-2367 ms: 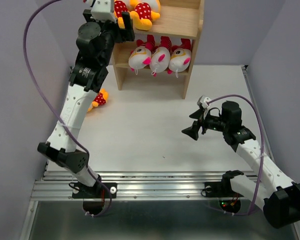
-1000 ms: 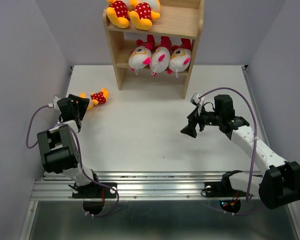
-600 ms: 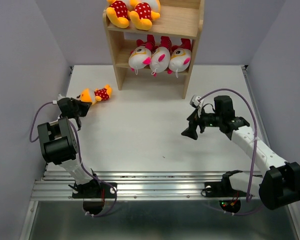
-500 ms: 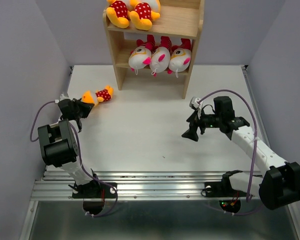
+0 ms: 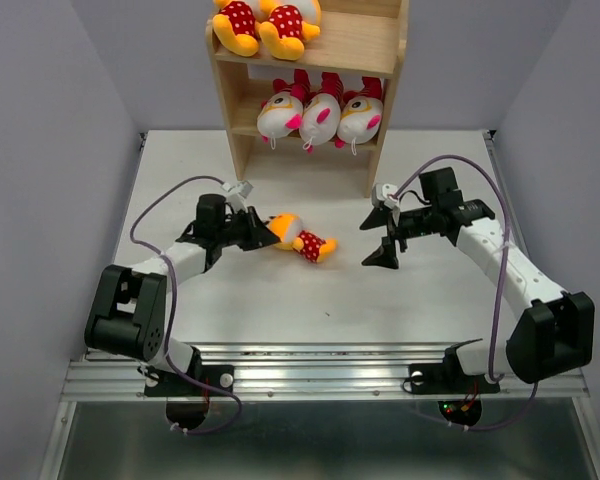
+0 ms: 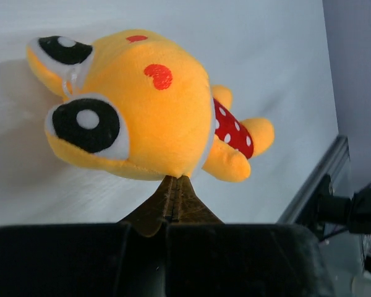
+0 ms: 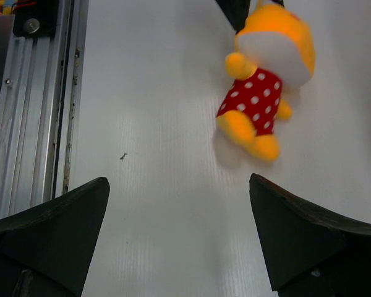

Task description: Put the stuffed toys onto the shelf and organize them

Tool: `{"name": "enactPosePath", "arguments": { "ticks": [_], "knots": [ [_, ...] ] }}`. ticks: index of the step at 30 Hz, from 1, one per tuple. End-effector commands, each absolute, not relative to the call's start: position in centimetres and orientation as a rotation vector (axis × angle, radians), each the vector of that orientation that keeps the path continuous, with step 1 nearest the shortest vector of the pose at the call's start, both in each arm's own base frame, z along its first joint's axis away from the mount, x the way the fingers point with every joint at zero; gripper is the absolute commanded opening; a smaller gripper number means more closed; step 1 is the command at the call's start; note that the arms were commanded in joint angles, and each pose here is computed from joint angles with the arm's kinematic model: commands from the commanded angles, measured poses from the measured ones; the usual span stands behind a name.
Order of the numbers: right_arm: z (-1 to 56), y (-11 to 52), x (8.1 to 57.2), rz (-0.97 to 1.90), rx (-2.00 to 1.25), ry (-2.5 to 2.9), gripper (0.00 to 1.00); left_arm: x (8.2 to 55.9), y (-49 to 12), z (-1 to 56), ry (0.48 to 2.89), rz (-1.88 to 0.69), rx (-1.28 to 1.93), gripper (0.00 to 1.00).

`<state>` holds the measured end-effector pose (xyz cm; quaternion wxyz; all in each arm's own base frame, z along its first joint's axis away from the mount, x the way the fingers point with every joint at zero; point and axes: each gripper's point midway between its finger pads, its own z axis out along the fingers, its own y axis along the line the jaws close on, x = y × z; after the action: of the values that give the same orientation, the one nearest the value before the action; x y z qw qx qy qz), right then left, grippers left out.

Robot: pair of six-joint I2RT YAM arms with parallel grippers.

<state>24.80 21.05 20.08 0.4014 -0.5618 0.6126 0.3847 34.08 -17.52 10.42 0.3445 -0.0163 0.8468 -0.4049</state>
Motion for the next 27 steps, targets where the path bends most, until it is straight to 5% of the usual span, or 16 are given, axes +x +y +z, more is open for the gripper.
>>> {"name": "enactPosePath", "arguments": {
  "ticks": [1, 14, 27],
  "knots": [
    [22.3, 21.7, 25.2, 1.024, -1.446, 1.479, 1.00, 30.9, -22.4, 13.2, 2.160, -1.126, 0.308, 0.00],
    [17.8, 22.4, 24.9, 1.295, -1.374, 1.786, 1.00, 25.2, -32.1, 17.9, 1.832, -1.192, 0.887, 0.00],
    [14.6, 24.5, 26.6, 0.994, -1.348, 1.806, 0.96, 23.7, -34.8, 21.4, 1.686, -1.364, 0.897, 0.00]
  ]
}}
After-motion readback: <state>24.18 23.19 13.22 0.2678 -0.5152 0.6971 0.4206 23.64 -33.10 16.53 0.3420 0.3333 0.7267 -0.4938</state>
